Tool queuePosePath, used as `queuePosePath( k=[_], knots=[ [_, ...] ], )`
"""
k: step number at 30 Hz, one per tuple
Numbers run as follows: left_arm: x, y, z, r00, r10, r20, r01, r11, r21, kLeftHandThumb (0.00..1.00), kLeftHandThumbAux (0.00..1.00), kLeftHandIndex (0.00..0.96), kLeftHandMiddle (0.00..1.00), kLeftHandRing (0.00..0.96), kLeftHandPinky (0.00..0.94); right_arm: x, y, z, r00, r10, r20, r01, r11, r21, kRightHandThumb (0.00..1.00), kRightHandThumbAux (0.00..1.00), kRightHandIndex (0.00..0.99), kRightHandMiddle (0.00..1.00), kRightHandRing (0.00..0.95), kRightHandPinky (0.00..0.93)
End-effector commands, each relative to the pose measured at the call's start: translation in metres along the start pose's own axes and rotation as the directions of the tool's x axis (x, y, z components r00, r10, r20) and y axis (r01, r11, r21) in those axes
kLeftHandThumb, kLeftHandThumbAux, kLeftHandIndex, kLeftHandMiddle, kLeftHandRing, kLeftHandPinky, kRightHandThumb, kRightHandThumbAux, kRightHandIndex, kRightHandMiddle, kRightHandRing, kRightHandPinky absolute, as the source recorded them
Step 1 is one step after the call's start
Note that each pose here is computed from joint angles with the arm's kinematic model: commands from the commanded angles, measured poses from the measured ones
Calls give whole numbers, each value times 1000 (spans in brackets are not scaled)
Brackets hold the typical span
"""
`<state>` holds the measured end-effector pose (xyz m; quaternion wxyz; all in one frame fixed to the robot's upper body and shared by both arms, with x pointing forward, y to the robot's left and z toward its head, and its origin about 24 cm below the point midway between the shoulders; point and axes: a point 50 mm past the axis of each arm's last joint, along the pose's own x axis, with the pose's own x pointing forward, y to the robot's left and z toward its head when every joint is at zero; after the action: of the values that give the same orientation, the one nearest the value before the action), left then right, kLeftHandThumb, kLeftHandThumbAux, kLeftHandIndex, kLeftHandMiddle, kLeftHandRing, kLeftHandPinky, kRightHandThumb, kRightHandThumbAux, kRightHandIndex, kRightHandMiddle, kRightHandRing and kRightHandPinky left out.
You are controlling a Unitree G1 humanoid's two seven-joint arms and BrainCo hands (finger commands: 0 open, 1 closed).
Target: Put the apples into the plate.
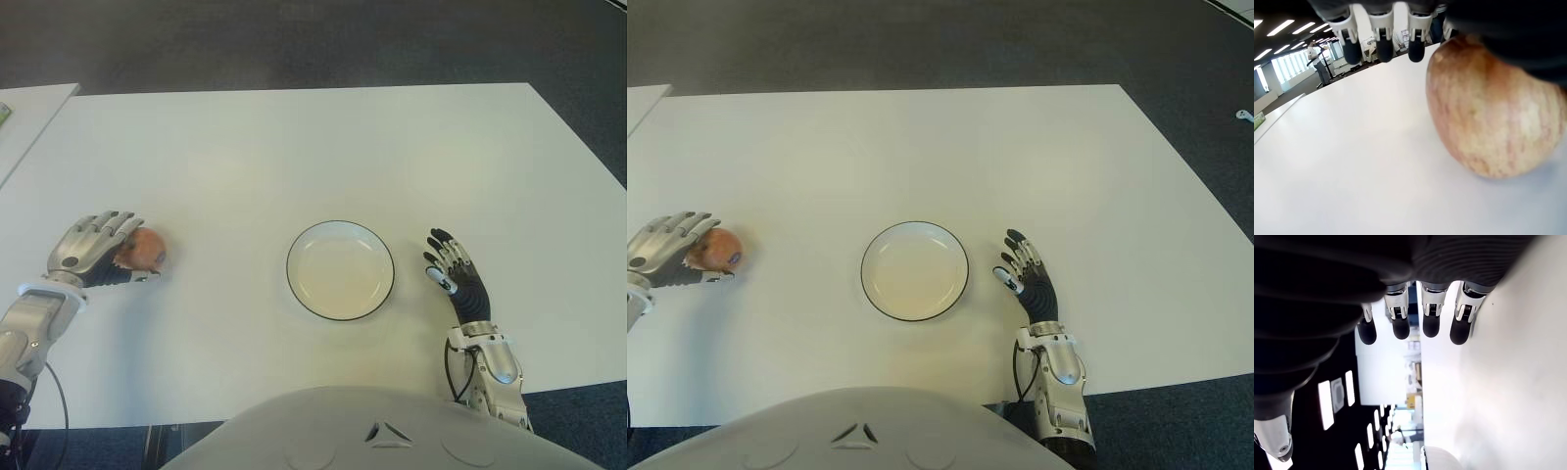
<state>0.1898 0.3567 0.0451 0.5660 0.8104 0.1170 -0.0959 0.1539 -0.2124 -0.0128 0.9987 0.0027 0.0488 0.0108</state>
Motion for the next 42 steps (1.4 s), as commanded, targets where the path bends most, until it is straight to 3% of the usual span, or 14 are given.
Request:
queuePosePath(
  k=[1, 29, 38, 42],
  knots=[
    [-3, -16, 7, 998, -66, 10, 66, 998, 16, 298, 299, 0, 0, 0, 0, -15, -7, -19, 991, -29, -133, 30, 1000, 4, 186, 589, 101, 50, 0, 0],
    [2, -41, 33, 996, -91, -12, 89, 991, -98, 273, 322, 0, 0, 0, 3, -14, -17, -18, 991, -29, -133, 27, 999, -19, 184, 597, 109, 47, 0, 2],
    [2, -51, 42, 992, -122, -38, 113, 978, -177, 263, 346, 32, 5, 0, 43, -13, -20, -19, 990, -27, -137, 25, 999, -21, 147, 607, 70, 21, 0, 0],
    [2, -53, 45, 990, -130, -47, 116, 967, -228, 266, 358, 93, 71, 51, 110, -12, -21, -19, 991, -32, -132, 30, 999, -11, 144, 615, 66, 19, 0, 12]
  ],
)
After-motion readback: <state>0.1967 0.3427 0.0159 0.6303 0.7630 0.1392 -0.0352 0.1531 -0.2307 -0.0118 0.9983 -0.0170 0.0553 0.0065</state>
